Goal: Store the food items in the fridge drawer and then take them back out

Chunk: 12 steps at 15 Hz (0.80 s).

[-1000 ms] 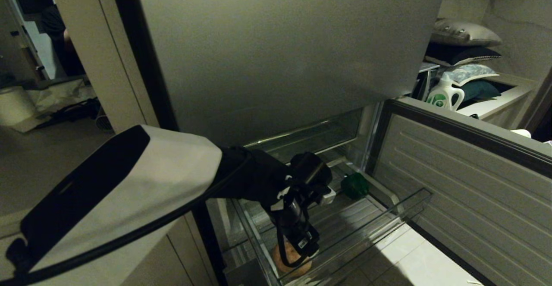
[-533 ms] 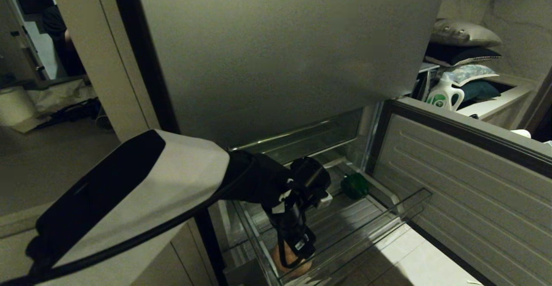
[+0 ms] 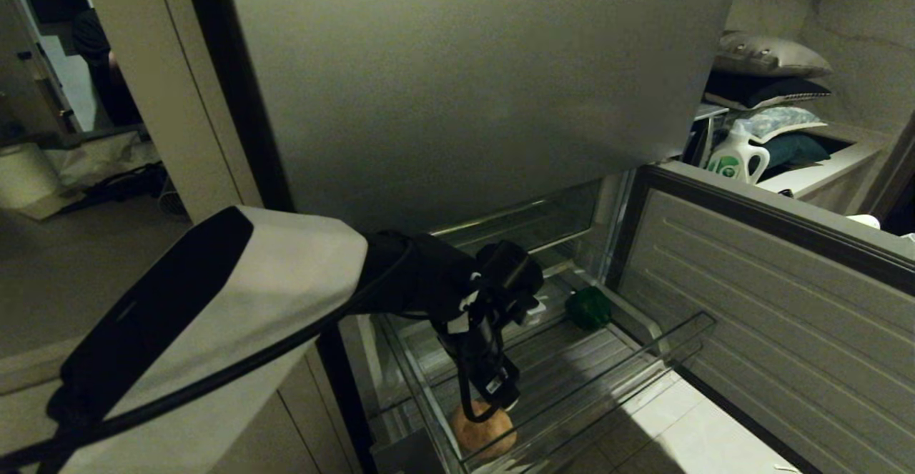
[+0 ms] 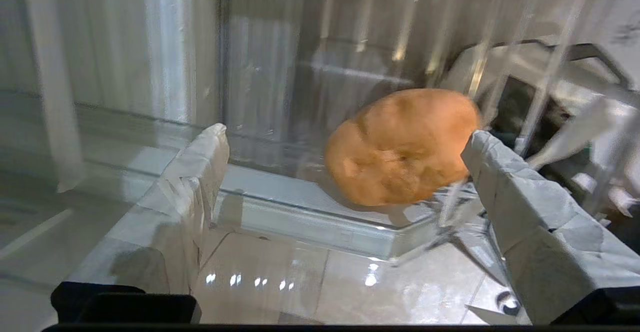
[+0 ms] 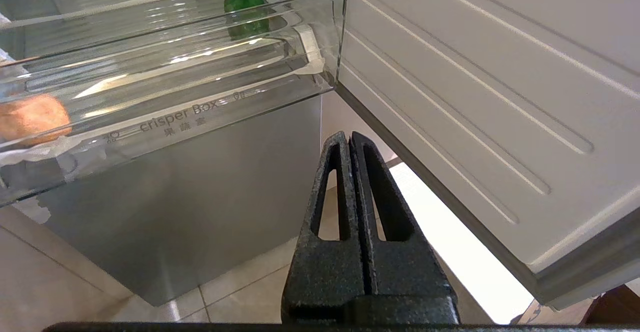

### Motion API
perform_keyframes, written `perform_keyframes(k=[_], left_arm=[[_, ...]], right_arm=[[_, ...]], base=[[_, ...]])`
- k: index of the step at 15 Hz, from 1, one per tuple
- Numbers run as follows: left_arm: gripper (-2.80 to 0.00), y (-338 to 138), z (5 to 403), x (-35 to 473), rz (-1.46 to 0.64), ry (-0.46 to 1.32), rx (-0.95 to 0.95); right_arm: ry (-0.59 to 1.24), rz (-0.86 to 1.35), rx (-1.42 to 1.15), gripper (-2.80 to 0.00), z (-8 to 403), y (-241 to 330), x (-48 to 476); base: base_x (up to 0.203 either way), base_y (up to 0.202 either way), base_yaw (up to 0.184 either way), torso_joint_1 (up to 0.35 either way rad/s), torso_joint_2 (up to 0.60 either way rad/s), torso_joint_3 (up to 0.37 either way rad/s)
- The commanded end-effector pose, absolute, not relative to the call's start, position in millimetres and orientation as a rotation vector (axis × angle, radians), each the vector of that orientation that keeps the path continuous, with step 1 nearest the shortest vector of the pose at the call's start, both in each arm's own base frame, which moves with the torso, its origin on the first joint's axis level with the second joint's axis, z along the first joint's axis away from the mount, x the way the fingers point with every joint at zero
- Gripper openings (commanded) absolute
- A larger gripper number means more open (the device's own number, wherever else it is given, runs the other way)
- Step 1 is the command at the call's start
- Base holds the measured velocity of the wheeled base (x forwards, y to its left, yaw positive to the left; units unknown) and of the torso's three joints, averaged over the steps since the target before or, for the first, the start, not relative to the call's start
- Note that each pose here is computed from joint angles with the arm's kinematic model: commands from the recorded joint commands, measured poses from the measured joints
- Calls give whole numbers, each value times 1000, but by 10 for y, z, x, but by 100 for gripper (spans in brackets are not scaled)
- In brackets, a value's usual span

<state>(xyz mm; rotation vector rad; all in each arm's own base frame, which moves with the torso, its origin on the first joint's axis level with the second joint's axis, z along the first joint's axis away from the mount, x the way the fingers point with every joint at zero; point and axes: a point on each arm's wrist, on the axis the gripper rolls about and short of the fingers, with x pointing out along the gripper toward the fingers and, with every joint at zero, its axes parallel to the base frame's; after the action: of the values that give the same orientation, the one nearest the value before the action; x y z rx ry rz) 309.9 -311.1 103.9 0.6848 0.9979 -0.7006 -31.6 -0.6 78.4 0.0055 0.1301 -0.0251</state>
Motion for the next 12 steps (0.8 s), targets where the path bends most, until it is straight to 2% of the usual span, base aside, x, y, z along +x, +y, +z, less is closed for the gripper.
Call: perform_keyframes(k=[1, 12], left_arm=[[0, -3080, 994, 3141, -682, 1011, 690], [0, -3016, 836, 3118, -684, 1108, 717]], right_arm=[[130, -25, 6, -280, 782, -6, -317], [129, -25, 6, -280, 782, -6, -317]], base=[[0, 0, 0, 0, 0, 0], [0, 0, 0, 0, 0, 0]])
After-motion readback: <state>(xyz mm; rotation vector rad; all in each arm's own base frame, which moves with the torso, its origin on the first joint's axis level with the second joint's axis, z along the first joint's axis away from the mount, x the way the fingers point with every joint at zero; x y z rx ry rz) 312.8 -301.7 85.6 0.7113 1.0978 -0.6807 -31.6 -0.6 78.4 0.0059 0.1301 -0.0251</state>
